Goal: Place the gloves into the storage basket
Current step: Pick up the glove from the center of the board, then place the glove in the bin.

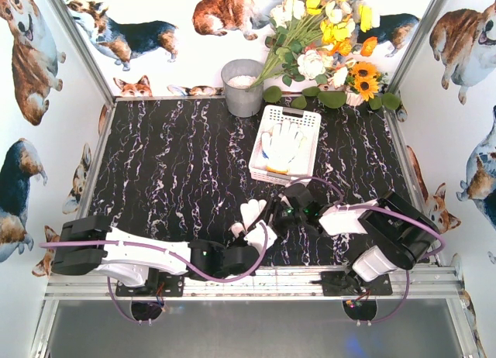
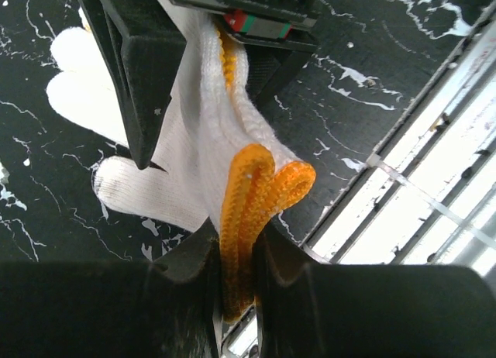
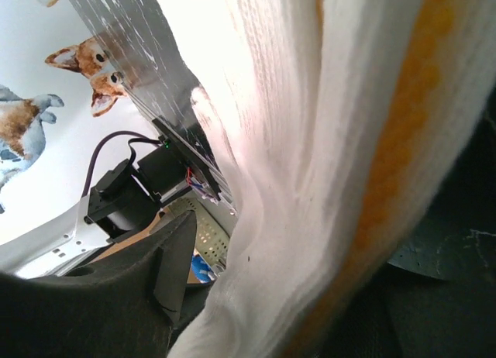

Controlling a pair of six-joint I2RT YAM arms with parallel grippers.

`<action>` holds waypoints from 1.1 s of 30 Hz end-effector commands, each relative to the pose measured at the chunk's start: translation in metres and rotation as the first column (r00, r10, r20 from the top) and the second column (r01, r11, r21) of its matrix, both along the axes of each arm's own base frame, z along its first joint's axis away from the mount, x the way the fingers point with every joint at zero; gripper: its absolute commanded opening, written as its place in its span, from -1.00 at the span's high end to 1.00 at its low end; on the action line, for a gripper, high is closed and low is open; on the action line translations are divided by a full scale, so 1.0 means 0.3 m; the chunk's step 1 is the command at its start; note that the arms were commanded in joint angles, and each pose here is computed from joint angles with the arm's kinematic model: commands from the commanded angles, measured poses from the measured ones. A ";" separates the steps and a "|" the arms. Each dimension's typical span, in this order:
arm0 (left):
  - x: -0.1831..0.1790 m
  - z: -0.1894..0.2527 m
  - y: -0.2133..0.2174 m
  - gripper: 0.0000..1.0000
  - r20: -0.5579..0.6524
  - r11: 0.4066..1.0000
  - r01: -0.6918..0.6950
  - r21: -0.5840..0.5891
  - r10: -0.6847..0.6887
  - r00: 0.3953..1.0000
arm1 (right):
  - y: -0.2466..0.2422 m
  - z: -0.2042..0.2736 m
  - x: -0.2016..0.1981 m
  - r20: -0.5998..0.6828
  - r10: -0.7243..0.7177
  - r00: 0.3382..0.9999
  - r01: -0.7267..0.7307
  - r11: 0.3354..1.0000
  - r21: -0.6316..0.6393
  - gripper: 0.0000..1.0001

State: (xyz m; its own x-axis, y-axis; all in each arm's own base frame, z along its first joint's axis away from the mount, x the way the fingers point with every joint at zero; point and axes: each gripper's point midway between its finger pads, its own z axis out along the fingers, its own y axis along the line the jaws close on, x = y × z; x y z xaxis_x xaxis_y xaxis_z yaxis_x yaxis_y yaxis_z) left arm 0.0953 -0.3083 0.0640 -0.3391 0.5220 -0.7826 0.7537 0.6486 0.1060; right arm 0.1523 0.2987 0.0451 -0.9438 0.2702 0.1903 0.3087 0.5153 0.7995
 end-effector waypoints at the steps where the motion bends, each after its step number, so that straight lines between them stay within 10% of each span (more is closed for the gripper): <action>1: -0.025 0.049 -0.026 1.00 -0.023 0.996 0.048 -0.069 -0.050 0.998 | 0.031 0.042 0.008 0.011 0.014 1.000 -0.014 0.999 0.047 -0.05; 16: -0.107 0.083 -0.026 1.00 -0.094 0.988 0.147 -0.055 -0.152 0.984 | 0.032 0.092 -0.002 0.044 0.023 0.999 -0.026 0.996 0.084 0.43; 22: -0.087 0.094 0.015 1.00 -0.086 0.994 0.096 -0.046 -0.100 0.991 | 0.041 0.168 0.004 0.091 0.025 0.996 -0.037 0.991 0.129 1.00; 33: 0.099 0.307 0.105 1.00 0.065 0.999 -0.030 -0.029 0.032 0.997 | -0.007 0.490 0.142 0.380 -0.018 0.925 -0.015 0.996 0.084 1.00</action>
State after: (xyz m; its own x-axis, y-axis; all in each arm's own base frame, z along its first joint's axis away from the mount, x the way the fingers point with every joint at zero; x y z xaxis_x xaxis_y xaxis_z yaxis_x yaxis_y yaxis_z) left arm 0.0937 -0.2953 0.1346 -0.3367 0.4461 -0.8292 0.7674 0.6403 0.0329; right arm 0.1624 0.3064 0.1416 -0.9764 0.2146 0.0236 0.1215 0.4559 0.8817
